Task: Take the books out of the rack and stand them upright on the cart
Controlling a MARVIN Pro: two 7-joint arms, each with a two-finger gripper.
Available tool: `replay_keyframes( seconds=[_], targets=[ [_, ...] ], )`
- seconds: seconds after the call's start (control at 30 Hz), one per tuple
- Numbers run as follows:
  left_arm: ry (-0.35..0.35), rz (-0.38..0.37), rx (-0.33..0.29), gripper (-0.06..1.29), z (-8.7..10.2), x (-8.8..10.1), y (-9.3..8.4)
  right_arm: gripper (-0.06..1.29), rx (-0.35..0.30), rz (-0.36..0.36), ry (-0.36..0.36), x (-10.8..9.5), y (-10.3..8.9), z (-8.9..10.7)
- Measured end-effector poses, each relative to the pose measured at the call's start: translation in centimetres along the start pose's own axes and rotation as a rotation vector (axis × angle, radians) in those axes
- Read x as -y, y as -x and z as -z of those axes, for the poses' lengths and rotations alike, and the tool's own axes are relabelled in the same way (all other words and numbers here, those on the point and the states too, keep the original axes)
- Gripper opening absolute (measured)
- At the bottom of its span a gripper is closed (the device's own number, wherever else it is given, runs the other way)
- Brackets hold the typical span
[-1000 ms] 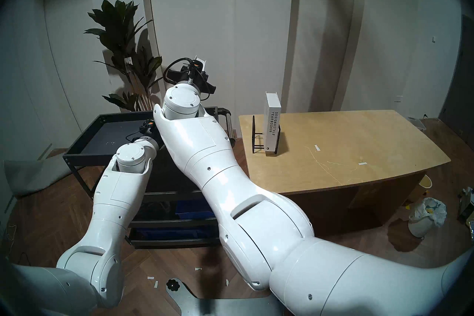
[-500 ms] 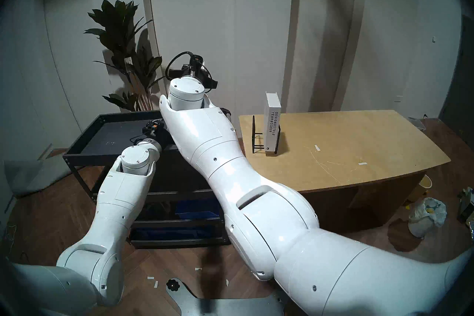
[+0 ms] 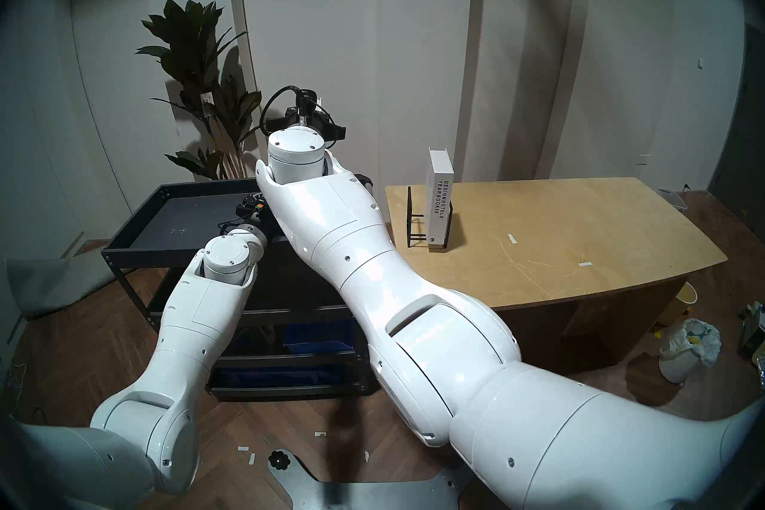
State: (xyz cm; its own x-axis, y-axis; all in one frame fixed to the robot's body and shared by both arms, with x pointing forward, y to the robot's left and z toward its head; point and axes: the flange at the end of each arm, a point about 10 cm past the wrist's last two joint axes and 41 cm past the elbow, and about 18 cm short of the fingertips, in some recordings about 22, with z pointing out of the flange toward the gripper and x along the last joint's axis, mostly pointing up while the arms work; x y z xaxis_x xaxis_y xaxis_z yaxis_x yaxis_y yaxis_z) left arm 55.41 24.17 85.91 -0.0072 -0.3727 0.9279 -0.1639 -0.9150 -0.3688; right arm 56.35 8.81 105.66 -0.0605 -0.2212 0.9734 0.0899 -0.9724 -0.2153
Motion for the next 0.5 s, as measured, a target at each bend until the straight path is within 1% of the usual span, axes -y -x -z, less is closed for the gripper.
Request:
replay_keyframes(
  seconds=[0.23,0.3,0.33,0.4,0.43,0.5],
  targets=[
    [-0.032,0.021,0.015,1.24,-0.5,0.7,-0.3,0.5,-0.063,-0.105,0.054,-0.8,0.4,0.4],
    [-0.049,0.014,0.025,1.24,-0.6,0.8,-0.2,0.5,-0.081,-0.137,0.068,-1.1,0.4,0.6],
    [-0.059,0.002,0.03,1.24,-0.6,0.8,-0.2,0.5,-0.089,-0.155,0.076,-1.3,0.3,0.6],
    [-0.081,-0.05,0.042,1.24,-0.7,0.7,0.0,0.5,-0.113,-0.202,0.095,-1.8,0.0,0.8],
    [-0.095,-0.091,0.047,1.24,-0.7,0.5,0.2,0.5,-0.128,-0.235,0.111,-2.2,-0.2,0.8],
    [-0.108,-0.134,0.048,1.24,-0.7,0.4,0.3,0.5,-0.143,-0.268,0.127,-2.8,-0.5,0.9]
  ],
)
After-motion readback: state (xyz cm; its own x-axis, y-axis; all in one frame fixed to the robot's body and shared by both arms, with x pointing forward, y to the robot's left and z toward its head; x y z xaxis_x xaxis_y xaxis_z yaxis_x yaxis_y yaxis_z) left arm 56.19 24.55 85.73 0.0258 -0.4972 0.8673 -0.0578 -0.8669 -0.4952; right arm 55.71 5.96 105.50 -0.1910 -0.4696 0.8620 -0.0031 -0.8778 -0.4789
